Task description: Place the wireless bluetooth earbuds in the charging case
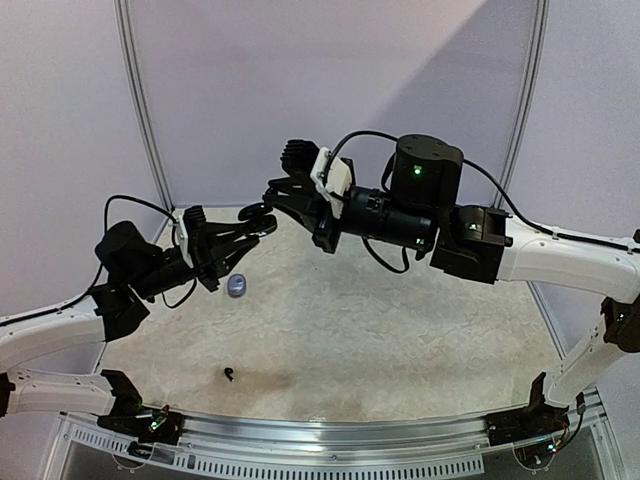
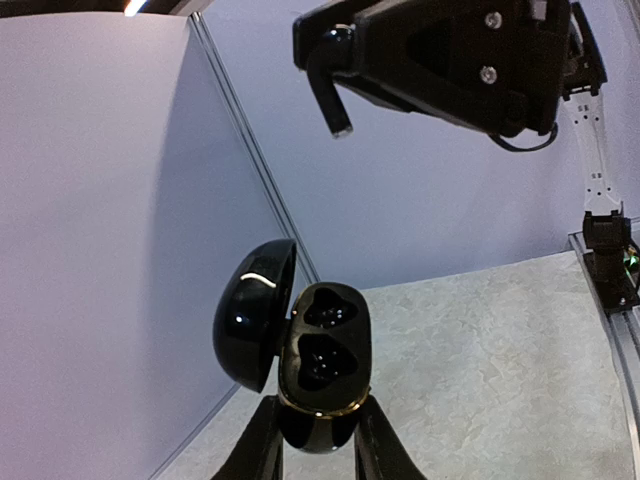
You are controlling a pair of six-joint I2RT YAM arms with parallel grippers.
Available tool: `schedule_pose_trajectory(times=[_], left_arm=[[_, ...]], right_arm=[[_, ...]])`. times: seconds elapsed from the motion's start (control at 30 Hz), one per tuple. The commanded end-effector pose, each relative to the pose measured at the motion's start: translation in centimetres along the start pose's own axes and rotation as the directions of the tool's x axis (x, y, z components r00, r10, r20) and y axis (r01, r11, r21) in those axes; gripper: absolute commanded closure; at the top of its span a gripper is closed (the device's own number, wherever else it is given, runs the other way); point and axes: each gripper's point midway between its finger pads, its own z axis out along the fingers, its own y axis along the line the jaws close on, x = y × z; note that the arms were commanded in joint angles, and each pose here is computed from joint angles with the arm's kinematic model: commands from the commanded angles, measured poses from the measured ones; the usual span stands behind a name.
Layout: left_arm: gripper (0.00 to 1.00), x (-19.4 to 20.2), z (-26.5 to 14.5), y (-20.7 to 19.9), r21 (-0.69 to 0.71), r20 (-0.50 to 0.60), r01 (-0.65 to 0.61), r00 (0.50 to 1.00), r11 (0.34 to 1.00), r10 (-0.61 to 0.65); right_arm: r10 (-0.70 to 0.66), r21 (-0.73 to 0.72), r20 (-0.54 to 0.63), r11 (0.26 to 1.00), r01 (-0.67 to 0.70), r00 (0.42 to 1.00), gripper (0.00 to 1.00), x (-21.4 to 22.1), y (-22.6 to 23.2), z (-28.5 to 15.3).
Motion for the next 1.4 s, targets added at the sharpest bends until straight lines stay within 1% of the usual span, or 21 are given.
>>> schedule_pose_trajectory(times=[0.0,0.13,0.23,0.4,0.63,0.7,0.87,0.9,1.0,1.07,1.1,1.2,1.23,1.3,1.37], left_arm=[[1.0,-0.8,0.4,-0.2,-0.004,0.015,-0.053,0.998,0.999,0.053],[1.0,-0.8,0.2,-0.5,-0.014,0.031,-0.172,0.985,0.985,0.172],[1.0,-0.8,0.2,-0.5,-0.022,0.042,-0.244,0.969,0.97,0.244],[1.0,-0.6,0.0,-1.4,0.014,0.059,-0.244,0.968,0.97,0.243],[1.0,-0.3,0.2,-2.6,0.097,0.066,-0.157,0.986,0.983,0.151],[1.0,-0.2,0.3,-2.6,0.098,0.068,-0.164,0.985,0.982,0.158],[1.0,-0.2,0.3,-2.9,0.106,0.077,-0.238,0.97,0.966,0.23],[1.0,-0.2,0.3,-2.9,0.106,0.078,-0.249,0.967,0.963,0.241],[1.0,-0.3,0.4,-2.8,0.105,0.079,-0.26,0.964,0.96,0.252],[1.0,-0.2,0.4,-2.7,0.098,0.069,-0.23,0.972,0.968,0.224],[1.0,-0.3,0.5,-2.4,0.086,0.059,-0.193,0.98,0.977,0.188],[1.0,0.0,0.6,-1.0,0.031,-0.002,-0.008,1.0,0.999,0.008],[1.0,0.2,0.6,-0.8,0.019,-0.02,0.052,0.998,0.998,-0.052],[1.0,0.6,0.5,-0.6,-0.002,-0.049,0.161,0.986,0.987,-0.161],[1.0,0.9,0.3,-0.6,-0.016,-0.064,0.221,0.973,0.975,-0.222]], right_arm=[[0.03,0.0,0.013,1.0,-0.03,0.999,1.0,0.4,0.4,0.5],[0.045,0.001,0.017,0.999,-0.045,0.999,1.0,0.5,0.5,0.4],[0.056,0.035,0.041,0.998,-0.058,0.998,1.0,-0.1,-0.2,-0.3],[0.063,0.07,0.035,0.995,-0.065,0.997,1.0,-0.6,-1.1,-1.3],[0.102,0.097,0.061,0.989,-0.107,0.993,1.0,-1.7,-2.2,-2.8],[0.104,0.101,0.052,0.989,-0.109,0.993,1.0,-1.5,-2.3,-3.1],[0.103,0.103,0.047,0.989,-0.108,0.994,1.0,-1.4,-2.3,-3.8],[0.105,0.124,0.036,0.986,-0.108,0.994,1.0,-1.1,-2.6,-3.9],[0.115,0.136,0.021,0.984,-0.116,0.993,1.0,-0.8,-2.8,-3.9],[0.128,0.135,0.016,0.982,-0.129,0.992,1.0,-0.7,-2.7,-3.8],[0.135,0.143,0.012,0.98,-0.135,0.991,1.0,-0.6,-2.9,-3.7],[0.201,0.188,0.013,0.962,-0.2,0.979,1.0,-0.3,-3.7,-3.2],[0.234,0.199,0.011,0.952,-0.231,0.972,1.0,-0.4,-3.9,-3.0],[0.274,0.217,-0.031,0.941,-0.262,0.961,1.0,0.6,-3.6,-2.0],[0.288,0.208,-0.062,0.94,-0.27,0.956,1.0,1.1,-3.0,-1.2]])
